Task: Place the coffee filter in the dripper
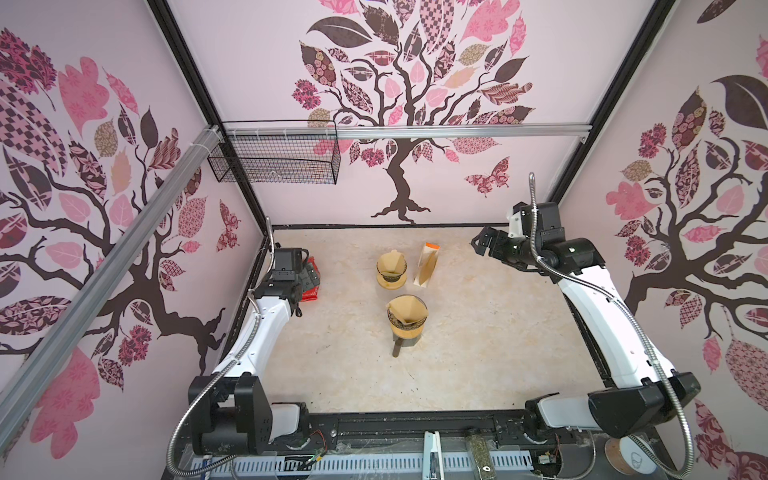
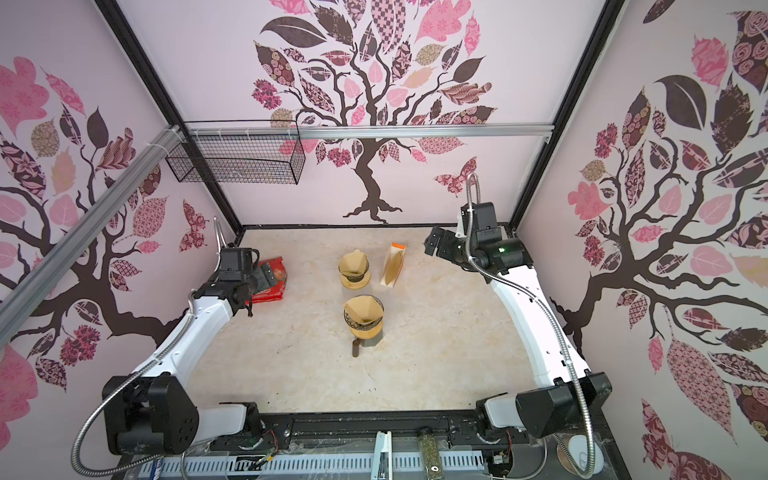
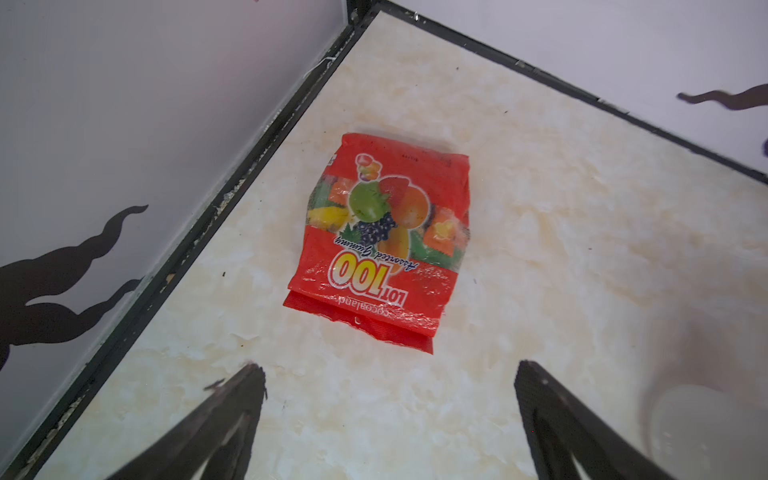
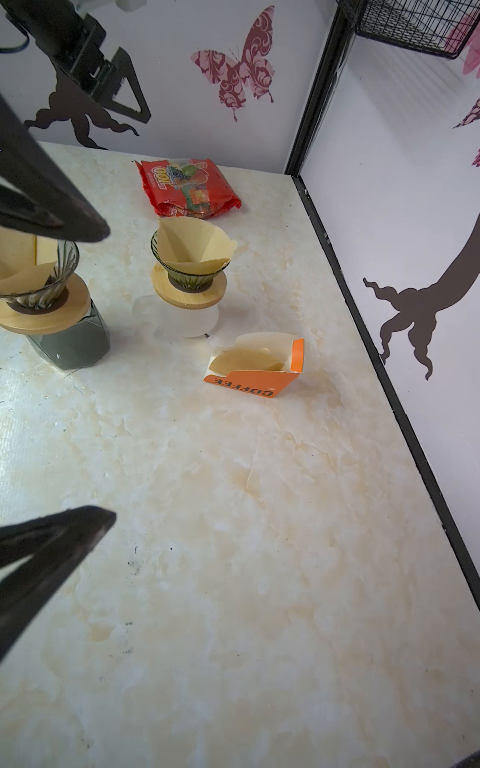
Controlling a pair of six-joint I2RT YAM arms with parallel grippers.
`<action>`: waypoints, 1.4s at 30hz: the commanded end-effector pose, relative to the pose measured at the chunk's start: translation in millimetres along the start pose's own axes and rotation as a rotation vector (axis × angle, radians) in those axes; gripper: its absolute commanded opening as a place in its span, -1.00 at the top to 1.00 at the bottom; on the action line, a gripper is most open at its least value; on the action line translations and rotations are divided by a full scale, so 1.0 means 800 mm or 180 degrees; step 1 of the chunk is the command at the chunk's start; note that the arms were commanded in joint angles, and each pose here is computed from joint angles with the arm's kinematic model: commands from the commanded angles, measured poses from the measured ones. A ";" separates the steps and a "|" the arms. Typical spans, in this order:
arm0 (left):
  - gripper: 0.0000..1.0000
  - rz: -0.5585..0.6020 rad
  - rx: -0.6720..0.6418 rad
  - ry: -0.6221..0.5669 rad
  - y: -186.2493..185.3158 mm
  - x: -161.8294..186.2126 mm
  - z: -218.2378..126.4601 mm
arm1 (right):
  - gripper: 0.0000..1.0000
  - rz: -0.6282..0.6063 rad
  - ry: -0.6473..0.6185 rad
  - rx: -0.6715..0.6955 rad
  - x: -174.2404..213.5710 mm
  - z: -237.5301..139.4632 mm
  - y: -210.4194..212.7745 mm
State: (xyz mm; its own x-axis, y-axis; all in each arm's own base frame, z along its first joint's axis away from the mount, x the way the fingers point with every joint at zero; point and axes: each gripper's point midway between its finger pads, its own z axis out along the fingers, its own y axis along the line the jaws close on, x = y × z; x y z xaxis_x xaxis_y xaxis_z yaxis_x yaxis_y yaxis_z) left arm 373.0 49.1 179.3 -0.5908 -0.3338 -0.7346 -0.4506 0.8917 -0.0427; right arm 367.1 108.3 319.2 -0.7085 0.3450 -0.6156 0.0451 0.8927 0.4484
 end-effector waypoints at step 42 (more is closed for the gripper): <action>-0.94 0.0611 0.0757 -0.1477 -0.034 0.057 0.079 | -1.00 -0.0590 -0.1791 0.1153 0.021 0.059 -0.168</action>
State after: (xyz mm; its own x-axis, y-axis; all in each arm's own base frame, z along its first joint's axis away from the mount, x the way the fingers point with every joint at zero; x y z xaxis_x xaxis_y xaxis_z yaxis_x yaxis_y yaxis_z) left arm 400.2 27.1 96.7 -0.2979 -0.0464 -0.9535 -0.1613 0.9869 0.0024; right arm 365.6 32.6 186.0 -0.4480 0.2437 -0.8602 0.1977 0.9653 0.1705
